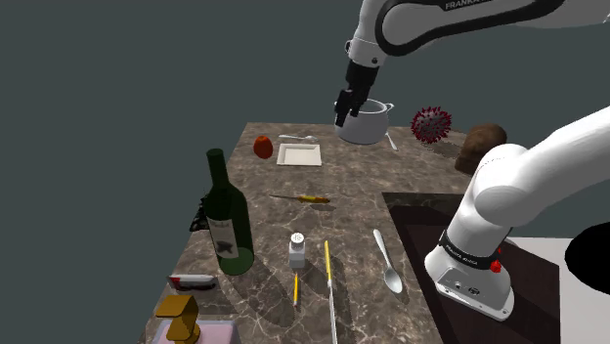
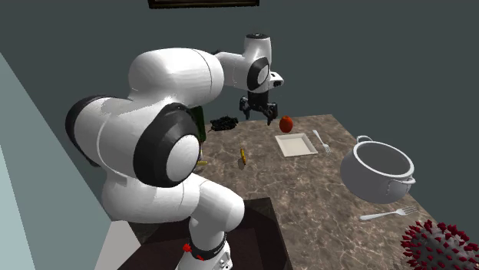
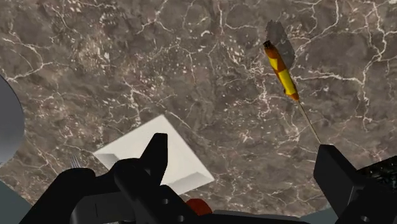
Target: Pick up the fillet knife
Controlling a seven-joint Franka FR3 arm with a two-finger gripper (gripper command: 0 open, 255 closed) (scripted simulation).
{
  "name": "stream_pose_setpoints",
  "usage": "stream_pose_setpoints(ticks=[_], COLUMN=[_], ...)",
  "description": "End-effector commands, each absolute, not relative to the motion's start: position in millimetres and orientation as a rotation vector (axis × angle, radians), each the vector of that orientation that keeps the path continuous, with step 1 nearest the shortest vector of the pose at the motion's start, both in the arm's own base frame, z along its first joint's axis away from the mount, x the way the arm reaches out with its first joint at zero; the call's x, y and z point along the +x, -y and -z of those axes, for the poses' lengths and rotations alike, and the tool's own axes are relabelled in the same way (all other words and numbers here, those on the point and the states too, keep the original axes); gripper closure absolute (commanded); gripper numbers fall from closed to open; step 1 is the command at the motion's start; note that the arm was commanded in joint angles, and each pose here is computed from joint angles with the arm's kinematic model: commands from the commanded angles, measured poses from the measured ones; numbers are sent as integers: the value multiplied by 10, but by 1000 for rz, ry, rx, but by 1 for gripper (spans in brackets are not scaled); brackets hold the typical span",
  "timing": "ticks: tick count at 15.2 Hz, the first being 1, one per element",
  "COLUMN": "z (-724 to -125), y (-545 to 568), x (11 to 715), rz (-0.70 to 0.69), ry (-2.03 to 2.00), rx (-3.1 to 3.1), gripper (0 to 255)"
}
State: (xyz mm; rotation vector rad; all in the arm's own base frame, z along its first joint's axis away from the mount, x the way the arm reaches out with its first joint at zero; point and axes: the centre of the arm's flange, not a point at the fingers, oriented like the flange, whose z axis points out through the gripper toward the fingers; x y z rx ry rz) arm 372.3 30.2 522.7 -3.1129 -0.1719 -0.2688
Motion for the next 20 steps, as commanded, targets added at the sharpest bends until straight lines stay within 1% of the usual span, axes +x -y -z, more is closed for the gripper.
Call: stream_pose_setpoints(ticks=[1, 18, 20], z=[-5002, -3087, -2953], y=[-417, -1488, -1532], x=[3835, 4420, 4437], rz=[266, 219, 217], ry=[225, 670, 689], rx=[-3116, -3109, -3107], gripper=[0, 0, 0])
